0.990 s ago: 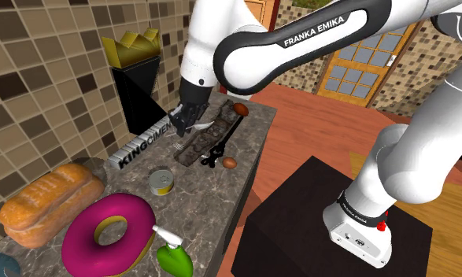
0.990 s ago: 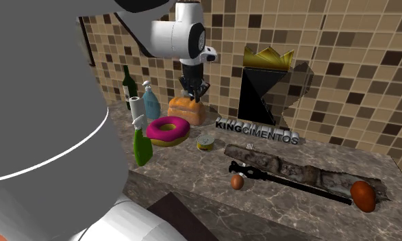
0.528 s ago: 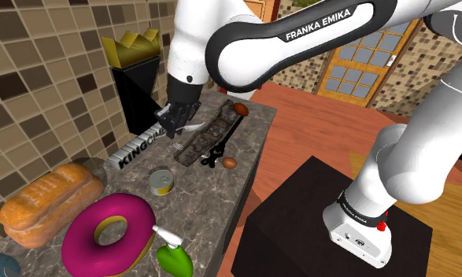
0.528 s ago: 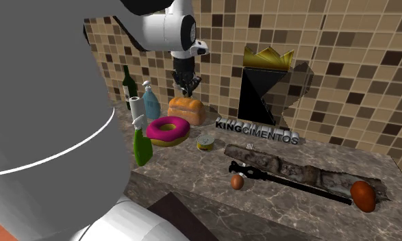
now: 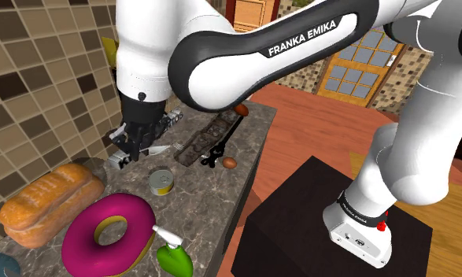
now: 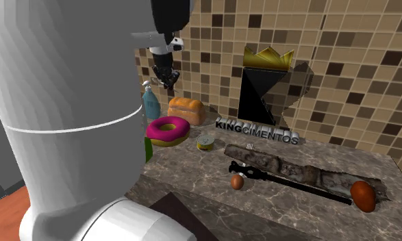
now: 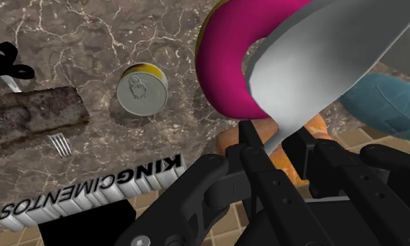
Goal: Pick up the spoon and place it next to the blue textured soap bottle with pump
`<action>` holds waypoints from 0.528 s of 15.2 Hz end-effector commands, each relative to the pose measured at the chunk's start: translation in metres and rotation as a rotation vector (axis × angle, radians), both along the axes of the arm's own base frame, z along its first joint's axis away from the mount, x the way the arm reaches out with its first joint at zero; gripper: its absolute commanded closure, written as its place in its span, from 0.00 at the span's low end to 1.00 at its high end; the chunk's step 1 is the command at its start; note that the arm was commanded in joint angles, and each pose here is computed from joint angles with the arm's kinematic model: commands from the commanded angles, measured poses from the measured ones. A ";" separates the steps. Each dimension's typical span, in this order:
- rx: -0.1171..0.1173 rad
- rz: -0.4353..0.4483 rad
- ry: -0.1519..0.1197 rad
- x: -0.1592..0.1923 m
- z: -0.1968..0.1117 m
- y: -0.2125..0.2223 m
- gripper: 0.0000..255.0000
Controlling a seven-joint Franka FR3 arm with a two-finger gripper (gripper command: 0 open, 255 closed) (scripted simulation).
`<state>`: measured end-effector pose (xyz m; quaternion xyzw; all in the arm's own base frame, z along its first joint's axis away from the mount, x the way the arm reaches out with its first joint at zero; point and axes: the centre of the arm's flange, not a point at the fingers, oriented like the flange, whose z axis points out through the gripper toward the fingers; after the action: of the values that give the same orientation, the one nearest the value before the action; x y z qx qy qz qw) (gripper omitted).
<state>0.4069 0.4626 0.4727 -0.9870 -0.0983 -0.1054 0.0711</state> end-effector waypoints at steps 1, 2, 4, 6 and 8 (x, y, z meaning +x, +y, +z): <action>0.000 -0.002 0.000 -0.005 -0.001 0.027 1.00; 0.000 -0.002 0.000 -0.008 -0.001 0.040 1.00; 0.000 -0.002 0.000 -0.013 -0.001 0.065 1.00; 0.000 -0.002 0.000 -0.019 -0.001 0.091 1.00; 0.000 -0.002 0.000 -0.024 -0.001 0.117 1.00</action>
<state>0.3858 0.5654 0.4697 -0.9870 -0.0986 -0.1053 0.0714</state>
